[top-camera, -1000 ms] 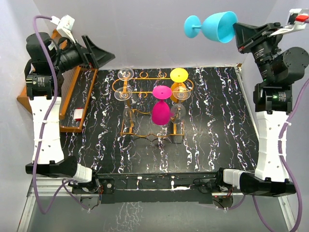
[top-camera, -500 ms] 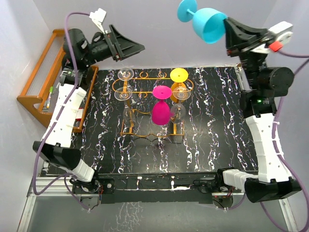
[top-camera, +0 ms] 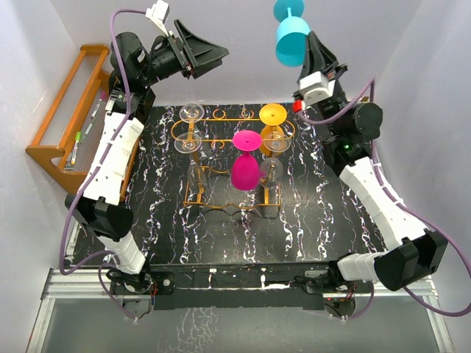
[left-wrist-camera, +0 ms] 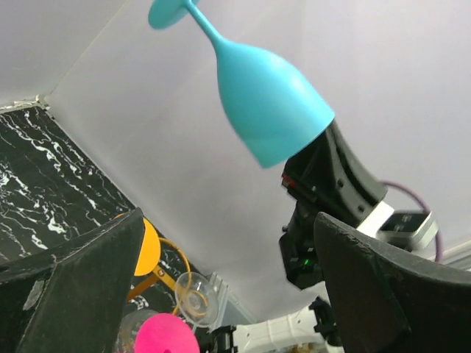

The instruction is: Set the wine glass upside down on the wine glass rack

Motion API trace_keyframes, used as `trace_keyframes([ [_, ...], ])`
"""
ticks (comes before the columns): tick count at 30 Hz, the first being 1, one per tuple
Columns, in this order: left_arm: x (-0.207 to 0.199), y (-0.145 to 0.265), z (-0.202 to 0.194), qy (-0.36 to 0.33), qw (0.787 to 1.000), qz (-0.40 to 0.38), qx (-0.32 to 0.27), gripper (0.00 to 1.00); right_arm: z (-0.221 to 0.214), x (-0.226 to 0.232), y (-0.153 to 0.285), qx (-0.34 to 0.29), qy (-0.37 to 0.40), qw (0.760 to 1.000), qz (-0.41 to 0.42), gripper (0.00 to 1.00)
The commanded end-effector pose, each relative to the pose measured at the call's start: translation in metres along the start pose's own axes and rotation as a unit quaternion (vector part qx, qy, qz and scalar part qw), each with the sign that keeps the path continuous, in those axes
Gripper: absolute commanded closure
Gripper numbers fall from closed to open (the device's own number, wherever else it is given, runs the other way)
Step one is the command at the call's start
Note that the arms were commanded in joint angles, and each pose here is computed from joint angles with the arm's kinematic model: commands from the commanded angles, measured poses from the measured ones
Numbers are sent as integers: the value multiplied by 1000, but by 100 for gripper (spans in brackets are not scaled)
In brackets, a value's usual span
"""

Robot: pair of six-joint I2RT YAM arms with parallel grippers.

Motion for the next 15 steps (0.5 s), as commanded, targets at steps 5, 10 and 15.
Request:
trace_keyframes([
  [5,-42,7,19,38,996,-15,-81,14,63,-2,13,-95,183,978,-27,92],
  [10,-47,4,30,53,992,0,-116,15,98,4,29,-148,150,974,-80,92],
  [15,-45,8,18,114,988,8,-100,16,125,36,40,-171,215,960,-60,92],
])
Point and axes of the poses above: each gripper's point midway between its finger pads, its own y axis back along the fingers, its own x axis along the line the jaws close on, z = x × y, the point moved 6 cm from there along y, back along the fingers, and after that the axes turned 1 degree about -y, right-handed, at the moved point
